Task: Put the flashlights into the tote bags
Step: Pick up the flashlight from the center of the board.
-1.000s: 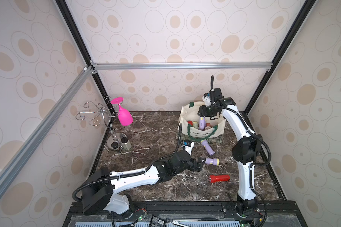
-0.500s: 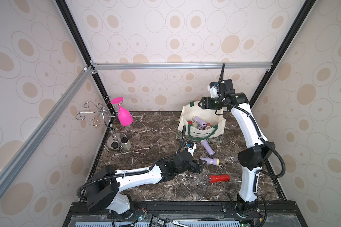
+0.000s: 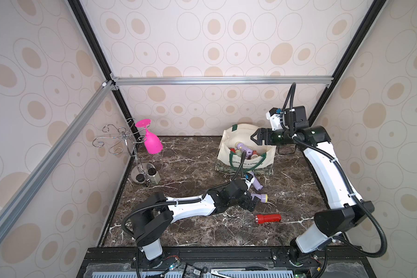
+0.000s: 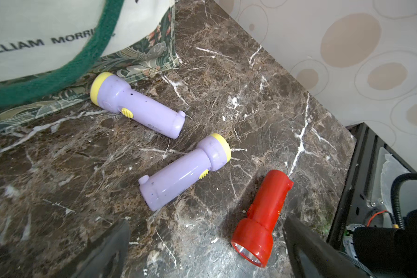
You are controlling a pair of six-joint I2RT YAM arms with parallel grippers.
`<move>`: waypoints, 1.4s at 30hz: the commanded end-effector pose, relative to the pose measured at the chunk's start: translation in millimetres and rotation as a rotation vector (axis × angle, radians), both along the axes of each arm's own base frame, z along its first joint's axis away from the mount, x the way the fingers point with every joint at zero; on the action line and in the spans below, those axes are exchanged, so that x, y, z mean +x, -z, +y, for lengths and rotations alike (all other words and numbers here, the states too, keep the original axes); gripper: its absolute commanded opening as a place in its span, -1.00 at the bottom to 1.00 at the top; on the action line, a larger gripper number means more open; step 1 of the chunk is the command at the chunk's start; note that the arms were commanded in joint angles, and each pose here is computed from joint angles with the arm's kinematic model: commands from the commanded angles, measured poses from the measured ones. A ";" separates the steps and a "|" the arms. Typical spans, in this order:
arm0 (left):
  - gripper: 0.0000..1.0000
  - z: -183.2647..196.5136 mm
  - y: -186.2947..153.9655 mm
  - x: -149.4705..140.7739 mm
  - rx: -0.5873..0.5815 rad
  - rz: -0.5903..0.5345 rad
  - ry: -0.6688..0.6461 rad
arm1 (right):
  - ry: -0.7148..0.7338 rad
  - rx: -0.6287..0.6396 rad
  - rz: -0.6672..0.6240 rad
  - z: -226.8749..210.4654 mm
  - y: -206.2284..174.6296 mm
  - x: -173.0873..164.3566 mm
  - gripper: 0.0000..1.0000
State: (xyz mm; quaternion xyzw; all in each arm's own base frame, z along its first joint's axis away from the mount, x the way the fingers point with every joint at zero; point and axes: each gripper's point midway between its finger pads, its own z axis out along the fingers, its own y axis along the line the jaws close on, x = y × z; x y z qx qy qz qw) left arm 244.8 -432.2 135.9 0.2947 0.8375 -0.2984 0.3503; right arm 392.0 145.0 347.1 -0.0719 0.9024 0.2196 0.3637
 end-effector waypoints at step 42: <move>0.29 -20.6 94.0 14.6 0.247 0.114 0.289 | 0.133 0.112 0.091 -52.9 29.1 -91.5 0.86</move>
